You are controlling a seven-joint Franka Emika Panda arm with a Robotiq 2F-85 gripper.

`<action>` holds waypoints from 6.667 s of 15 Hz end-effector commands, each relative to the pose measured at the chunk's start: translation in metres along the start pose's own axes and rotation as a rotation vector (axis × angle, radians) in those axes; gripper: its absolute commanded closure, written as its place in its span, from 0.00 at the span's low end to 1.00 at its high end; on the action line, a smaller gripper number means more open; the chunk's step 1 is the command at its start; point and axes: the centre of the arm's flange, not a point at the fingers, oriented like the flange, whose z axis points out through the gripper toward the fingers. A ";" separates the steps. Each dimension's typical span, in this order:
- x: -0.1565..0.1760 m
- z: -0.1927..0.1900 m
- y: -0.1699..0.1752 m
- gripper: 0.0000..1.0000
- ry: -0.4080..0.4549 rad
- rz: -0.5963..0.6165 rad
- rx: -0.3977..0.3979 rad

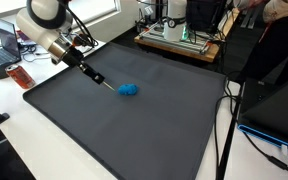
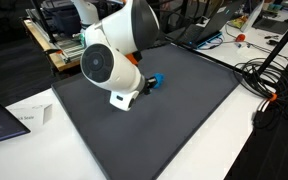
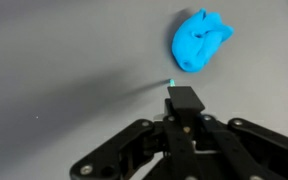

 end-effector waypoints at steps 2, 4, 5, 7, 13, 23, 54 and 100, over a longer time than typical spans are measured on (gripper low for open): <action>0.021 0.003 0.010 0.97 -0.063 -0.007 0.047; 0.023 0.003 0.012 0.97 -0.072 -0.005 0.052; 0.022 0.002 0.011 0.97 -0.068 -0.008 0.049; 0.017 -0.001 0.006 0.97 -0.060 -0.016 0.021; -0.012 -0.011 -0.018 0.97 0.000 -0.085 -0.055; -0.076 -0.027 -0.080 0.96 0.092 -0.206 -0.301; -0.176 0.048 -0.173 0.97 0.577 -0.404 -0.564; -0.179 0.238 -0.271 0.97 0.774 -0.437 -1.335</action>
